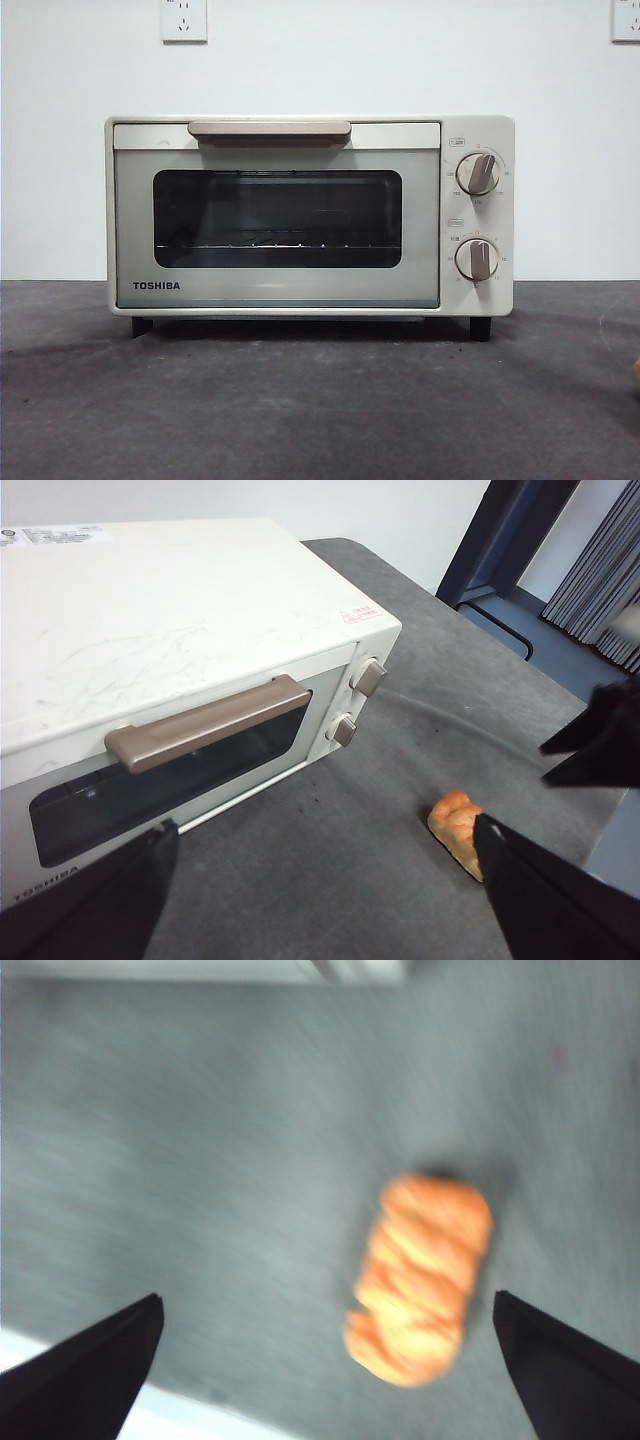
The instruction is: The left arm flap open the oven, the right arm pick bread and place it into oven, the left arm flap close the oven
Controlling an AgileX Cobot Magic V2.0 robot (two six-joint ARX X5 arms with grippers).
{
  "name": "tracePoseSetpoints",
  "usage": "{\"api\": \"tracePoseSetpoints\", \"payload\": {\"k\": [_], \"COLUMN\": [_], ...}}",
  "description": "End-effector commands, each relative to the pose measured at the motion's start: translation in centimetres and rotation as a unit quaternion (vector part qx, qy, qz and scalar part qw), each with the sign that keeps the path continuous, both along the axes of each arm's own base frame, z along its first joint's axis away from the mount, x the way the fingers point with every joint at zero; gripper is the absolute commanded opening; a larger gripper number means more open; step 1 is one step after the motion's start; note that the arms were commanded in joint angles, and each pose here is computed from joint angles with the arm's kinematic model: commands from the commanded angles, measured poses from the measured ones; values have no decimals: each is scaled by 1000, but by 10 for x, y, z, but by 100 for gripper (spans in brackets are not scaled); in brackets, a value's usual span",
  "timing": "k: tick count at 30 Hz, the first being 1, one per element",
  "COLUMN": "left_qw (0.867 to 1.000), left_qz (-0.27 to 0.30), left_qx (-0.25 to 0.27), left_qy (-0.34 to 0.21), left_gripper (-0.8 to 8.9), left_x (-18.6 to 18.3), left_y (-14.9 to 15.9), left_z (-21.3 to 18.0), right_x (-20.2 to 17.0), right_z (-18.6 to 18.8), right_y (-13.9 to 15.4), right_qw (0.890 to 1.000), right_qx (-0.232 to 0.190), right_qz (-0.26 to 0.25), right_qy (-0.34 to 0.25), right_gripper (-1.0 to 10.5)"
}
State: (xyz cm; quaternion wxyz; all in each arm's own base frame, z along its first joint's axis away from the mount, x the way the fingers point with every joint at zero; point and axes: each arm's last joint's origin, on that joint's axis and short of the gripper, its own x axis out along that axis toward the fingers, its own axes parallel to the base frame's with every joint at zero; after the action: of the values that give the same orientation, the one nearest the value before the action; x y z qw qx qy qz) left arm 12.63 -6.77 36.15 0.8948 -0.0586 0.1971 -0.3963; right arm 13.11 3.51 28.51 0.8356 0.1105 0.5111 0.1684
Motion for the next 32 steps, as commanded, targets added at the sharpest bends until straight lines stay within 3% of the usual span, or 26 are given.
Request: {"api": "tracePoseSetpoints", "payload": {"k": [1,16,23,32], "left_qw": [1000,1000,1000,1000], "left_qz": [-5,-5,-5,-6], "left_qx": [-3,2,2,3], "left_qy": [-4,8,7,6], "left_gripper": [468,468,468,468], "left_x": [-1,-2,-2,-2], "left_y": [-1,0,0,0], "left_z": [6,4,4,4], "right_x": [11,50,64,73], "right_z": [-17,-80,-97,-113], "right_y": [6,29,34,37], "right_qw": [999,984,979,974], "right_qx": [-15,-114,-125,-134], "right_qz": [-18,-19,-17,-3], "right_qy": [44,139,160,181], "right_gripper": [527,527,521,429]}}
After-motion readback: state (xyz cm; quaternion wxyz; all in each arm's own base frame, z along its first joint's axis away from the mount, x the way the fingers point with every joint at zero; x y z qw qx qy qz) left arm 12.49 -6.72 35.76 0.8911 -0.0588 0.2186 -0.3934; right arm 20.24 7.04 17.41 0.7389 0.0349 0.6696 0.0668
